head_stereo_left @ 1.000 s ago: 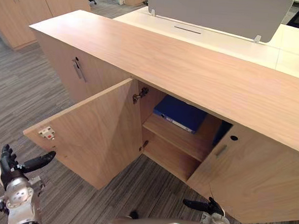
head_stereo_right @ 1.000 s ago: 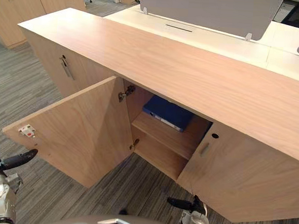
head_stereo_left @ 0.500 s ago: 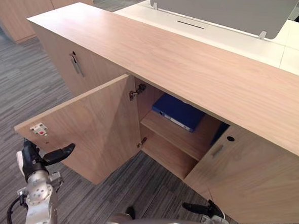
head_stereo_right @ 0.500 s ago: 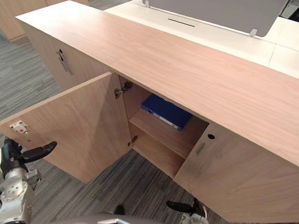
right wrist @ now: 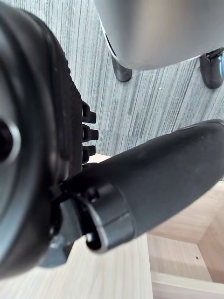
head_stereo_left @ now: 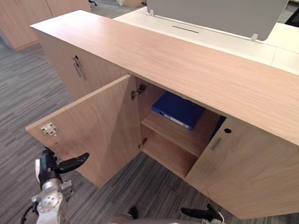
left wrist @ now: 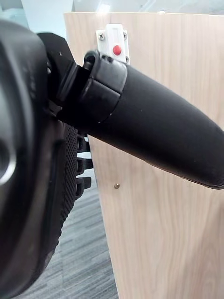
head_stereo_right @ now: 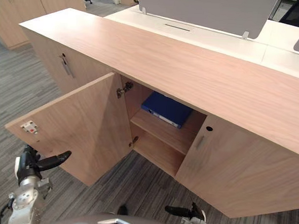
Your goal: Walk over to the cabinet, pick up the folder, carry it to the office cabinet, place the folder inside the office cabinet, then close the office cabinet door
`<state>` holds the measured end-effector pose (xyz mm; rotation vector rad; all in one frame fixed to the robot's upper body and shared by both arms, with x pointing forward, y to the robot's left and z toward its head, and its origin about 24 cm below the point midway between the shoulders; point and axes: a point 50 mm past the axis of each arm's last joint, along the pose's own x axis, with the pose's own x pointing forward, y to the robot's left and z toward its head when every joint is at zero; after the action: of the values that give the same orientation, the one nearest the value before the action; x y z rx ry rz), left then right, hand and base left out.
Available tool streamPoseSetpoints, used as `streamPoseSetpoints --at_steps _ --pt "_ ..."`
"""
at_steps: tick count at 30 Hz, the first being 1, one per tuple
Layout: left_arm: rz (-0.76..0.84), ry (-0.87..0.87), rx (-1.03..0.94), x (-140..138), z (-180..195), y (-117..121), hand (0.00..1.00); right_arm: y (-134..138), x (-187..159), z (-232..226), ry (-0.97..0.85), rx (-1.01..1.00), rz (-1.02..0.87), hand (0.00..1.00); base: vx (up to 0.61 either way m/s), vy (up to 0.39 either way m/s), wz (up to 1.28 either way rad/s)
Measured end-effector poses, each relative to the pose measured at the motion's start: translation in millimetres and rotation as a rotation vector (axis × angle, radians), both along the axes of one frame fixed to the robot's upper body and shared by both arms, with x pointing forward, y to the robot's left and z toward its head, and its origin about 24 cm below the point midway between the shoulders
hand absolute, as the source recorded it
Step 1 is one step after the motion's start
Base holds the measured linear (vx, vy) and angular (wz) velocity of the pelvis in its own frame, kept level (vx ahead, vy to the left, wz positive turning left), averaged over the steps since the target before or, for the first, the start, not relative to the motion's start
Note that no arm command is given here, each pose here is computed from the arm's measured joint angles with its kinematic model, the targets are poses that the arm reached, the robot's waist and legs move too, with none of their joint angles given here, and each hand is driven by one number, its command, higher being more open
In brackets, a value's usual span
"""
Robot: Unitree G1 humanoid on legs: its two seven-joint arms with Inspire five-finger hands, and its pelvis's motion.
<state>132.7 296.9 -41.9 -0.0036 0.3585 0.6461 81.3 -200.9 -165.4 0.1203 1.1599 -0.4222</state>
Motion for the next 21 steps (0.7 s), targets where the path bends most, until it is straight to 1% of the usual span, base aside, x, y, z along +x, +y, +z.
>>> streamPoseSetpoints --at_steps 5,9,15,21 --pt "-0.029 -0.014 -0.048 -17.8 -0.2 -19.7 1.0 0.1 -0.4 0.0 0.0 0.0 0.002 1.0 0.01 0.008 0.07" --pt "-0.048 -0.041 -0.103 -20.5 1.3 -27.3 1.0 3.4 2.2 0.4 -0.012 0.012 0.01 1.0 0.03 0.012 0.11" --pt "-0.095 -0.032 -0.133 -22.4 -1.4 -33.8 1.0 4.7 6.9 1.7 -0.034 0.014 0.029 1.0 -0.04 0.005 0.0" --pt "-0.186 -0.003 -0.202 -30.2 -8.6 -51.1 1.0 6.1 5.4 1.9 -0.035 0.014 0.064 1.0 -0.1 0.012 0.01"
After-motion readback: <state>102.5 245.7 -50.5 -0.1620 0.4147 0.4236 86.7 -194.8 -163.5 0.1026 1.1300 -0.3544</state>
